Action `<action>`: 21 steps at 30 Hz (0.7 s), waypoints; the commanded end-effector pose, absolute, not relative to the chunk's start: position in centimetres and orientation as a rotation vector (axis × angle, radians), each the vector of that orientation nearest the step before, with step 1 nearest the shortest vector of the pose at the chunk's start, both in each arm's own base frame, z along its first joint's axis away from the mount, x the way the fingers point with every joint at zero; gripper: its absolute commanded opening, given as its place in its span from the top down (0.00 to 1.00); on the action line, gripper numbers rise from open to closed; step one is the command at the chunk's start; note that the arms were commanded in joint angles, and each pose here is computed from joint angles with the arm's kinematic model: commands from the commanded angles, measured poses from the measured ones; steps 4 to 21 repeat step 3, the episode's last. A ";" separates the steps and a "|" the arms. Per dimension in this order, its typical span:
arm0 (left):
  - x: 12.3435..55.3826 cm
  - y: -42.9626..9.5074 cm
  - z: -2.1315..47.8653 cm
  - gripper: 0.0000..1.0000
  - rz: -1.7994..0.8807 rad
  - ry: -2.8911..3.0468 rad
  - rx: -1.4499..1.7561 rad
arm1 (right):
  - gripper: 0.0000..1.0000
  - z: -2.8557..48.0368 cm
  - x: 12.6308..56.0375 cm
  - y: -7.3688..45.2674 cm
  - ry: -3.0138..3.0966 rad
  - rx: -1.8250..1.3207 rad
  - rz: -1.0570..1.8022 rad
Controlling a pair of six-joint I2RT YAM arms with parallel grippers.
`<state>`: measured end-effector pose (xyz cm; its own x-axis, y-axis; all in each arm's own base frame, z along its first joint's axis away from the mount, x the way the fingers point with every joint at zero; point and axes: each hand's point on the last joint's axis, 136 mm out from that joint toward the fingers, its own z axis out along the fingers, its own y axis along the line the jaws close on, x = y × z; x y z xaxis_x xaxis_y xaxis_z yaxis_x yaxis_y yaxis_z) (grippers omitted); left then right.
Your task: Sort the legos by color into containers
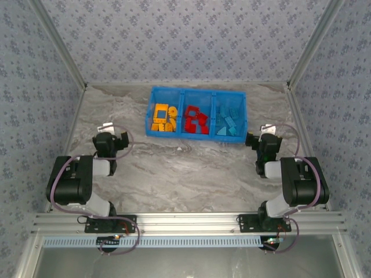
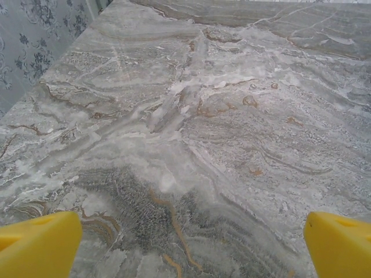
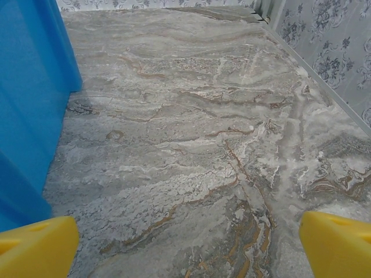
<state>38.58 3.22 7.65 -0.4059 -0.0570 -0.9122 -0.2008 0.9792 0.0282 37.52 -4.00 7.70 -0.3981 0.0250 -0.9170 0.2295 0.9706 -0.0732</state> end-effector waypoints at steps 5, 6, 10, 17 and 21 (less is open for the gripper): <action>39.3 3.2 9.0 0.02 0.140 1.939 -0.182 | 0.00 8.8 38.3 -4.1 1.933 0.185 -0.238; 39.3 3.2 9.0 0.02 0.140 1.939 -0.182 | 0.00 8.8 38.3 -4.1 1.933 0.185 -0.238; 39.3 3.2 9.0 0.02 0.140 1.939 -0.182 | 0.00 8.8 38.3 -4.1 1.933 0.185 -0.238; 39.3 3.2 9.0 0.02 0.140 1.939 -0.182 | 0.00 8.8 38.3 -4.1 1.933 0.185 -0.238; 39.3 3.2 9.0 0.02 0.140 1.939 -0.182 | 0.00 8.8 38.3 -4.1 1.933 0.185 -0.238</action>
